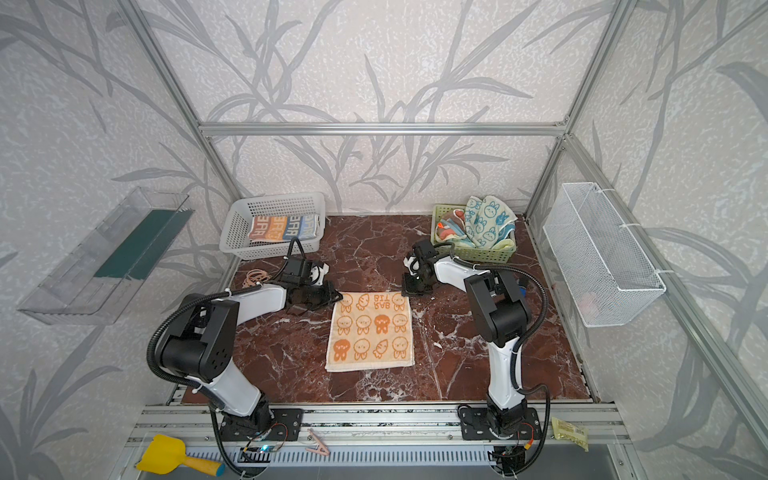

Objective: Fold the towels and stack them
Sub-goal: 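Grasp the far folded edge of the towel with both grippers, then lift the far edge with both grippers and fold it toward the robot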

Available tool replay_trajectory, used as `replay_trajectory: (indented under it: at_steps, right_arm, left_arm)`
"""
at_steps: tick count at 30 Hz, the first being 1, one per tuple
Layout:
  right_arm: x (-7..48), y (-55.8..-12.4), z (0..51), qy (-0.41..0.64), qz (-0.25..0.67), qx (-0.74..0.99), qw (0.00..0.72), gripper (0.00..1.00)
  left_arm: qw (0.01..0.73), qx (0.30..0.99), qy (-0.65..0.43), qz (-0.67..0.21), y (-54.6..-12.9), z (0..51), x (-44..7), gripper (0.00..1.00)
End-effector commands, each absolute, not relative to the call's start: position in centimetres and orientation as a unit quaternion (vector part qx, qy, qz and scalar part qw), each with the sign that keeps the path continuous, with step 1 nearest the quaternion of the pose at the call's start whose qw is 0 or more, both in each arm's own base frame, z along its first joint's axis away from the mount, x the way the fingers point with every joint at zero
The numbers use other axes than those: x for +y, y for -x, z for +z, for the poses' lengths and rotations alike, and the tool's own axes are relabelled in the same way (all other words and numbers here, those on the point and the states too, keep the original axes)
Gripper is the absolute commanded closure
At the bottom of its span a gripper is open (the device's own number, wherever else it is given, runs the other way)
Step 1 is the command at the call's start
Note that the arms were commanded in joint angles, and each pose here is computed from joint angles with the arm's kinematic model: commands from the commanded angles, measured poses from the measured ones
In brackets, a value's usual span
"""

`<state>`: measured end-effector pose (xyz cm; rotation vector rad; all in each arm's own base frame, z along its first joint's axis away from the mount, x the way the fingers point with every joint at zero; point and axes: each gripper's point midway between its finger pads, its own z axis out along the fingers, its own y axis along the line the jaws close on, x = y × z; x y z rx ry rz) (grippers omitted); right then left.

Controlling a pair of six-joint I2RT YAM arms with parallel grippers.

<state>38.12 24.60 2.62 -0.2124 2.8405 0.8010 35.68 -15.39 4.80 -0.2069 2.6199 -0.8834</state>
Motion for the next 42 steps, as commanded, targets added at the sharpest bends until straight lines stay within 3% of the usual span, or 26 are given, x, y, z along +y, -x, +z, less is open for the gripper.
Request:
replay_trajectory:
  at_steps: [1, 19, 30, 37, 42]
  right_arm:
    - [24.3, -39.2, 5.8, 0.077, 0.278, 0.949, 0.126, 1.00]
    - [23.0, -37.8, 17.0, 0.111, 0.299, 0.907, 0.275, 1.00]
    - [22.7, -36.1, 18.9, 0.118, 0.304, 0.896, 0.302, 1.00]
    - [22.1, -33.2, 22.8, 0.139, 0.285, 0.881, 0.351, 1.00]
    - [20.7, -28.7, 27.0, 0.145, 0.268, 0.873, 0.381, 1.00]
  left_arm:
    - [0.225, 0.919, 0.048, -0.321, -36.6, 8.4, -15.4, 1.00]
    - [0.367, 0.868, -0.002, -0.334, -35.0, 17.4, -14.7, 1.00]
    - [0.399, 0.846, -0.028, -0.351, -33.7, 19.1, -15.2, 1.00]
    - [0.457, 0.810, -0.126, -0.346, -30.8, 23.3, -17.1, 1.00]
    - [0.508, 0.772, -0.178, -0.340, -27.4, 27.0, -18.3, 1.00]
